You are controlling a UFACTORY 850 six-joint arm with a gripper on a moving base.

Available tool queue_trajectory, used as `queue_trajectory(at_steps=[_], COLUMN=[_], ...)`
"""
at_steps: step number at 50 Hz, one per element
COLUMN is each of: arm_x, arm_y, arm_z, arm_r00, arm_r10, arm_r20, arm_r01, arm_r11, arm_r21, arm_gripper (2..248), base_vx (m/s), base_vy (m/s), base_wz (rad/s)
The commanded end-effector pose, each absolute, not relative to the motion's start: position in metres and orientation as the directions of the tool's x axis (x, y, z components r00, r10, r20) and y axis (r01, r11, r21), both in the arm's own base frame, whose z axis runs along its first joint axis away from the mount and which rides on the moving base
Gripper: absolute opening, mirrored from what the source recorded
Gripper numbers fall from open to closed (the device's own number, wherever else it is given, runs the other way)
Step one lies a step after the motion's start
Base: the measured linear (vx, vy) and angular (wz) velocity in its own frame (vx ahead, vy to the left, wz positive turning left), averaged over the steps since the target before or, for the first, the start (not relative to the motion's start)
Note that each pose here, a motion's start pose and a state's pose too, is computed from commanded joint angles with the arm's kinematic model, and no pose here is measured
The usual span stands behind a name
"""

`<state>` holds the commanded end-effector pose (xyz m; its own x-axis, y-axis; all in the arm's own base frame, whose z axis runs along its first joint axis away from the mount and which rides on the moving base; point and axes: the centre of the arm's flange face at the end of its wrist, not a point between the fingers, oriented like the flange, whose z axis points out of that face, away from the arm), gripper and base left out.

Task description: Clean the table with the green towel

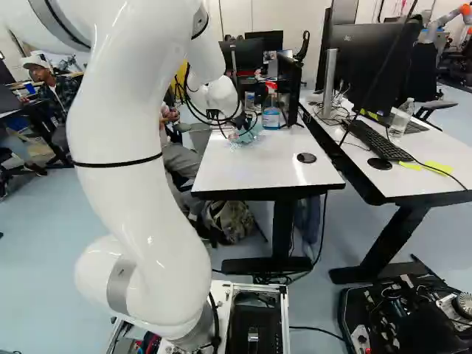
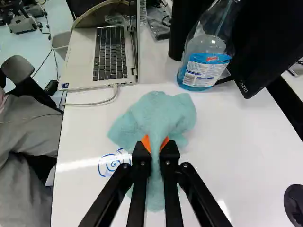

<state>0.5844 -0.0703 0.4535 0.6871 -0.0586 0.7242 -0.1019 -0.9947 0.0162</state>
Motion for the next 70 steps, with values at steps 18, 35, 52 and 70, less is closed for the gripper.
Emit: queue_trajectory(at_steps=[18,35,52,70], arm_x=[0.602,0.612,0.615,0.615], arm_y=[-0.066,-0.067,-0.067,-0.067], arm_z=[0.450,0.437,0.426,0.425], arm_r00=[0.684,0.695,0.707,0.709], arm_r10=[-0.051,-0.051,-0.053,-0.053], arm_r20=[0.728,0.717,0.705,0.703], arm_r01=[-0.092,-0.090,-0.090,-0.090], arm_r11=[-0.996,-0.996,-0.996,-0.996], arm_r21=[0.016,0.016,0.016,0.016], arm_gripper=[37,37,37,37], base_vx=[0.000,0.000,0.000,0.000], base_vy=[0.000,0.000,0.000,0.000], base_wz=[0.000,0.000,0.000,0.000])
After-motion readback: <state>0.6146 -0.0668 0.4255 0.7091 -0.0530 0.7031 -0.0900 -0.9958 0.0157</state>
